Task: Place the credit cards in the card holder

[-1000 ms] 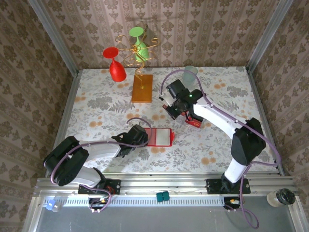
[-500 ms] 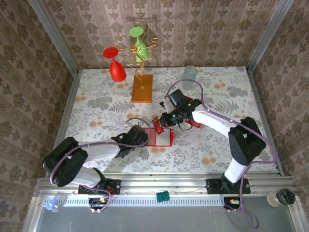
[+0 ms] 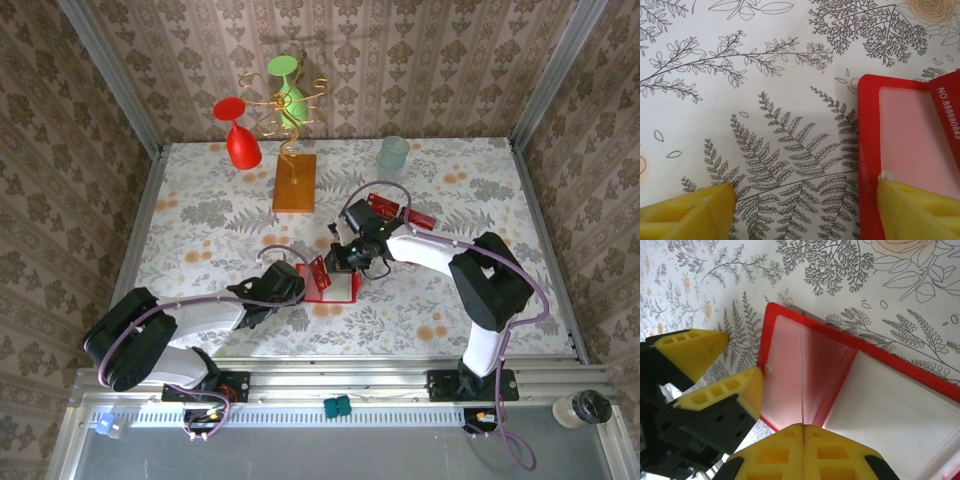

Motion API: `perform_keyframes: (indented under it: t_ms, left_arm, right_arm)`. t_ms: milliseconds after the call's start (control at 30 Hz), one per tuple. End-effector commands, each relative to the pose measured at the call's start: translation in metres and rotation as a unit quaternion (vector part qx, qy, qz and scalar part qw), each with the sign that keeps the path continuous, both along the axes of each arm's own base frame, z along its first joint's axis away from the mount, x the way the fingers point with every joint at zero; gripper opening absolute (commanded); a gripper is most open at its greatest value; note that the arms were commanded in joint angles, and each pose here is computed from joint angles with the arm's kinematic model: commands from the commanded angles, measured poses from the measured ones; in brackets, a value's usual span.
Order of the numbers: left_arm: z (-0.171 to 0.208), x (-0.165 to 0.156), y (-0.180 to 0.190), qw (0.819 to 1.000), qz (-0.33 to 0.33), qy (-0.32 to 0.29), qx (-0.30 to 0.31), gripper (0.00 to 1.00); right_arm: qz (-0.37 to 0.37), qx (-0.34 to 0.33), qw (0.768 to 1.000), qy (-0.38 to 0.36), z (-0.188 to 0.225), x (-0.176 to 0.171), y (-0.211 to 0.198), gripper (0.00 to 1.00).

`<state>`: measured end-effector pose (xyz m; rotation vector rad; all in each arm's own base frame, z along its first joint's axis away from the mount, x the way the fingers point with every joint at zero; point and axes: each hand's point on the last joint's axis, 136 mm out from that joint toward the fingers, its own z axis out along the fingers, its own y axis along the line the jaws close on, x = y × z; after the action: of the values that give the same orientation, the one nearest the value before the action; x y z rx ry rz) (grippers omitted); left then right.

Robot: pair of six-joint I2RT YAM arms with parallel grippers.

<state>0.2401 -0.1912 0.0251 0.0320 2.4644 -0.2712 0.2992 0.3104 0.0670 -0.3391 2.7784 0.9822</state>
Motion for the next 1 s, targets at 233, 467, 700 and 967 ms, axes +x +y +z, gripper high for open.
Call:
perform_keyframes:
  t_ms: [233, 467, 700, 967]
  left_arm:
    - [0.009, -0.001, 0.001, 0.999, -0.018, 0.002, 0.028, 0.80]
    - [0.009, 0.004, -0.010, 0.999, -0.034, 0.001, 0.028, 0.80]
    - [0.004, 0.005, -0.015, 0.998, -0.043, 0.006, 0.034, 0.80]
    - [0.000, 0.001, -0.016, 0.998, -0.049, 0.010, 0.037, 0.80]
  right_arm:
    - [-0.005, -0.005, 1.000, 0.022, -0.021, -0.005, 0.000, 0.00]
    - [-0.006, -0.005, 1.000, 0.022, -0.023, -0.006, 0.000, 0.00]
    - [-0.007, -0.004, 1.000, 0.025, -0.026, -0.008, -0.001, 0.00]
    - [-0.007, -0.002, 1.000, 0.026, -0.027, -0.009, -0.001, 0.00]
